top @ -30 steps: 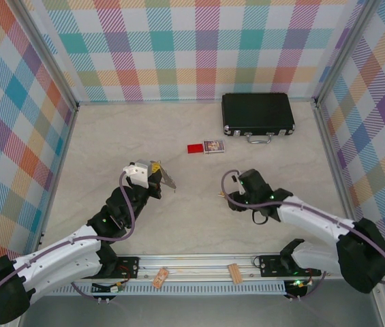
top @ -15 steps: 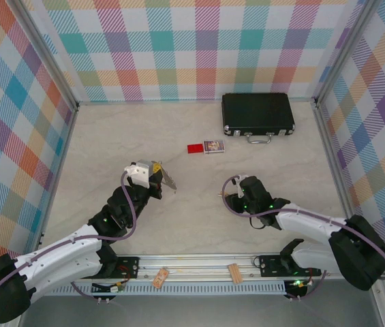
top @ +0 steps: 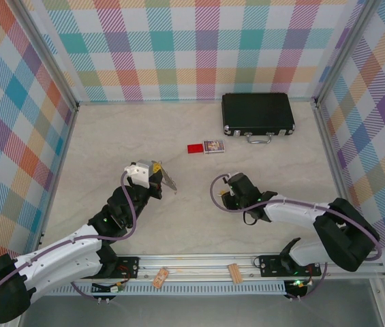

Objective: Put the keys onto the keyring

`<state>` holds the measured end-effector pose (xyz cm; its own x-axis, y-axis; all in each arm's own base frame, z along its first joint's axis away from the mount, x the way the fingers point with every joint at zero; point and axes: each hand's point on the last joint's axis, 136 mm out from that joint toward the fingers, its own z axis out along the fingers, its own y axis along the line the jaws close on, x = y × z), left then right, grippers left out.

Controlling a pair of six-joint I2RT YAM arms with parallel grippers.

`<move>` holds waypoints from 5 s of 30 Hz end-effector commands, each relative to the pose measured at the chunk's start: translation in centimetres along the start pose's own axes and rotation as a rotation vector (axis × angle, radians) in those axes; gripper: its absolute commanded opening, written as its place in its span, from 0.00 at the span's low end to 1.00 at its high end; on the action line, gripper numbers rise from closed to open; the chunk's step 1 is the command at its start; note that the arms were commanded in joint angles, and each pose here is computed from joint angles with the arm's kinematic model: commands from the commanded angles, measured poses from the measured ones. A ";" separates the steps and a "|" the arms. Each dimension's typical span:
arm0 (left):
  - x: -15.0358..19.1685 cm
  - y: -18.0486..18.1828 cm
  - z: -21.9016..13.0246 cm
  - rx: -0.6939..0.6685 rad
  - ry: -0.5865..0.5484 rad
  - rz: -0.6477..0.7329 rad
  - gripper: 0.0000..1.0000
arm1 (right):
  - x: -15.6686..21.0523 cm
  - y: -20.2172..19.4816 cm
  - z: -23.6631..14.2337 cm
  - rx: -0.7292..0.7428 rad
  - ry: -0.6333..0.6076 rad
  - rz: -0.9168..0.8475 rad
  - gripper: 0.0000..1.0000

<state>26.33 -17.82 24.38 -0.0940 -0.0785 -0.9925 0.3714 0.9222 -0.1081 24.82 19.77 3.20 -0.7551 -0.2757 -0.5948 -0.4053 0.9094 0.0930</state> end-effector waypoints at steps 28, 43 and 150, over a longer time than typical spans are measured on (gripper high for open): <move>-1.4 -0.2 -0.5 0.014 -0.050 -0.028 0.00 | 0.9 -0.5 0.2 0.094 0.040 0.012 0.16; -1.4 -0.2 -0.5 0.014 -0.050 -0.028 0.00 | 0.9 -0.8 0.3 0.123 0.061 0.012 0.03; 3.4 -12.4 -3.0 0.705 -0.048 0.308 0.00 | -9.3 10.9 -15.5 -0.359 -0.434 -0.834 0.00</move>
<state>19.29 -28.44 21.07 0.0981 0.1620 -0.9819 0.8754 0.4552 0.1625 19.88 27.51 22.80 0.0300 -0.5298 -0.8476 -0.8980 0.3581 -0.2556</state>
